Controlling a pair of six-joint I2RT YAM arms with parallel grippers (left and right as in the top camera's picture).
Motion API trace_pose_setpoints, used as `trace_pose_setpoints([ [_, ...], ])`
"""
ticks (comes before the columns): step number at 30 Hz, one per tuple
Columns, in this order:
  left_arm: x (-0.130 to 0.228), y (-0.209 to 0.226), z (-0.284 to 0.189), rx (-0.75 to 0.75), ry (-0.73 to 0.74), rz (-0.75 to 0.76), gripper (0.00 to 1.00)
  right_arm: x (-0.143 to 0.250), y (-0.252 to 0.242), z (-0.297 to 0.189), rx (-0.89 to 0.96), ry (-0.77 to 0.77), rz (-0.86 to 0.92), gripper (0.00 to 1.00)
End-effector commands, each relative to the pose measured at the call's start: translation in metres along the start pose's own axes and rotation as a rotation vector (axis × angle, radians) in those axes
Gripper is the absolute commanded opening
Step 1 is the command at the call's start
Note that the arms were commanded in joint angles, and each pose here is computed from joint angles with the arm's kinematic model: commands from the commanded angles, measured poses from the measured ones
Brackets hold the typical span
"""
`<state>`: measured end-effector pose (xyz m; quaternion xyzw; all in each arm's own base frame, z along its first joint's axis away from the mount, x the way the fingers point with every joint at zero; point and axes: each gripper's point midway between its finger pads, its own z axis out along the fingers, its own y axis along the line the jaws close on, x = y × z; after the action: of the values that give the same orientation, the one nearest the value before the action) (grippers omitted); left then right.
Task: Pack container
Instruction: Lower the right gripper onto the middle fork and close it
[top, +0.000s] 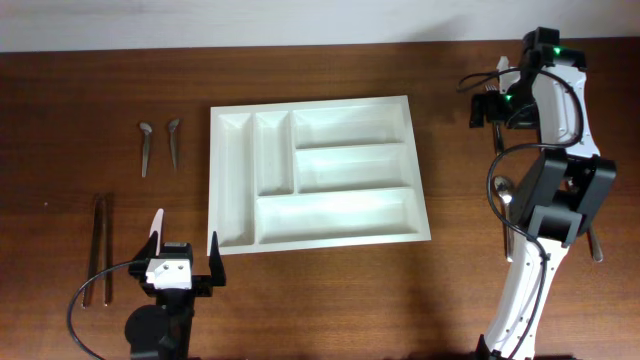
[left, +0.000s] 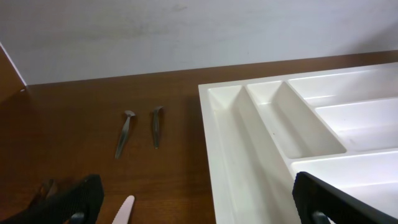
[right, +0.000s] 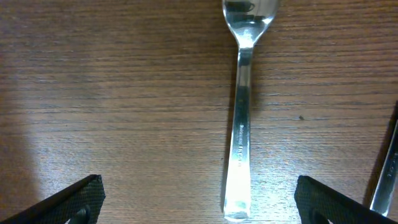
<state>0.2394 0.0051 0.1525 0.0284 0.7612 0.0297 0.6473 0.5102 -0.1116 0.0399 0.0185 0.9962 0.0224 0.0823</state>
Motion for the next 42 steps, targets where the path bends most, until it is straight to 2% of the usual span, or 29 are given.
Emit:
trace_pose_setpoints([
  [1,0.002,0.002,0.0,-0.012,0.0,0.016,0.99,-0.002,-0.002,0.002,-0.003,-0.002,-0.014,0.99],
  [12,0.002,0.002,0.0,-0.012,0.0,0.016,0.99,-0.001,-0.014,0.003,0.015,-0.004,-0.091,0.99],
  [27,0.002,0.002,0.0,-0.012,0.0,0.016,0.99,0.013,-0.013,0.033,0.0,0.07,-0.049,0.99],
  [42,0.002,0.002,0.0,-0.012,0.0,0.016,0.99,-0.005,-0.018,0.035,0.018,0.0,-0.054,0.99],
])
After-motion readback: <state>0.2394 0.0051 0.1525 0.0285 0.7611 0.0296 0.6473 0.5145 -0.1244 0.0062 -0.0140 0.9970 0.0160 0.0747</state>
